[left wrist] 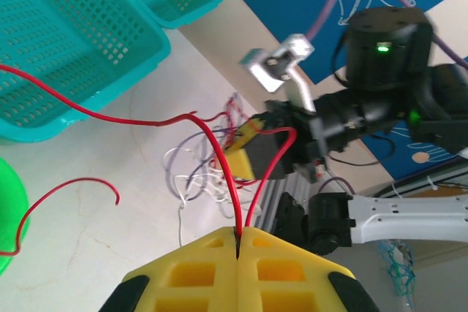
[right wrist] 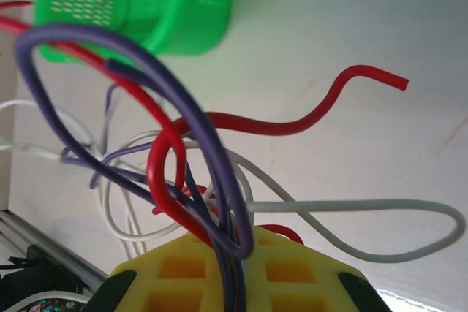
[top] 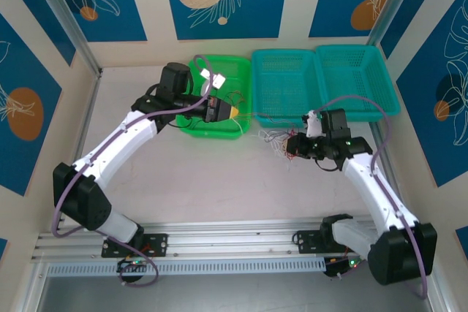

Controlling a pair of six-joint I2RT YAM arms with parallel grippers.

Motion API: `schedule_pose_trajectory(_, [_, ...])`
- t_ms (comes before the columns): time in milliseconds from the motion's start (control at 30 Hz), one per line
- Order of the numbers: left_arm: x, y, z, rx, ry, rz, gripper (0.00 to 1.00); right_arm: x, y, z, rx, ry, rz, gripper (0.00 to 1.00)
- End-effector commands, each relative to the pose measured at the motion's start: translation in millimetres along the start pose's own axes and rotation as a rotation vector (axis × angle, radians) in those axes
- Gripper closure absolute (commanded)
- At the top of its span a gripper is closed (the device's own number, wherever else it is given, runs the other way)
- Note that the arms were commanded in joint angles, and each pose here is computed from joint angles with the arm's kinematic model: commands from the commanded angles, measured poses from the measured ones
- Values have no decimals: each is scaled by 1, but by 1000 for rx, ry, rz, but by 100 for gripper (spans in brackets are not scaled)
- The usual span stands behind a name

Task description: Untangle the cables

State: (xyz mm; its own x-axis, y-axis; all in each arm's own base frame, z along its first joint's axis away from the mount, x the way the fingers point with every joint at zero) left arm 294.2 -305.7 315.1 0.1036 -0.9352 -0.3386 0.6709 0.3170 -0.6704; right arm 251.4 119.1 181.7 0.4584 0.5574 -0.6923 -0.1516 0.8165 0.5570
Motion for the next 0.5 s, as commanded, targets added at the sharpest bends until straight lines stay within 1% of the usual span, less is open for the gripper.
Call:
schedule_pose_trajectory(0, [-12,4,3,30,-30,80,100,-7,2,4,-23,-55,9,97])
schedule_pose_trajectory(67, [-17,10,1,36,-46,130,100,-13,-14,8,36,-85,-77,100])
schedule_pose_trajectory(133, [-26,19,-1,32,-69,198,100,-22,-33,12,111,-115,-148,100])
schedule_pose_trajectory(167, [-30,23,-4,30,-77,219,100,-26,-31,17,118,-133,-112,100])
schedule_pose_trajectory(200, [-31,22,-10,44,-80,214,100,-31,-20,23,87,-155,-31,100])
schedule_pose_trajectory(233, [-31,21,-15,55,-74,205,92,-35,-3,27,37,-166,73,100])
schedule_pose_trajectory(267, [-30,20,-21,51,-69,185,73,-40,19,29,-34,-176,194,100])
schedule_pose_trajectory(300, [-29,20,-26,37,-73,170,59,-46,39,30,-99,-179,298,99])
schedule_pose_trajectory(333, [-28,17,-28,39,-83,152,55,-49,50,29,-136,-178,350,99])
schedule_pose_trajectory(367, [-29,13,-29,55,-97,140,53,-50,57,30,-162,-172,364,99])
schedule_pose_trajectory(467, [-39,8,-33,142,-122,171,51,-42,51,28,-169,-127,277,100])
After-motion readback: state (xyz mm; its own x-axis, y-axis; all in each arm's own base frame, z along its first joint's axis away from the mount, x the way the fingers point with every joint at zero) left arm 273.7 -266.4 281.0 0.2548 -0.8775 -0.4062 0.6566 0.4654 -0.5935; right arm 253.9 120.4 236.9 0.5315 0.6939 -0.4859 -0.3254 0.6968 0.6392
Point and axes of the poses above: each hand's point on the last joint's axis, 136 mm out from that joint toward the fingers, its own x axis out along the fingers, its own y axis along the line the jaws close on, z = x × y, the point moved 1 cm from there along -x, back along the fingers, and after that the axes turned 2 degrees about -x, right-handed, at the moved point
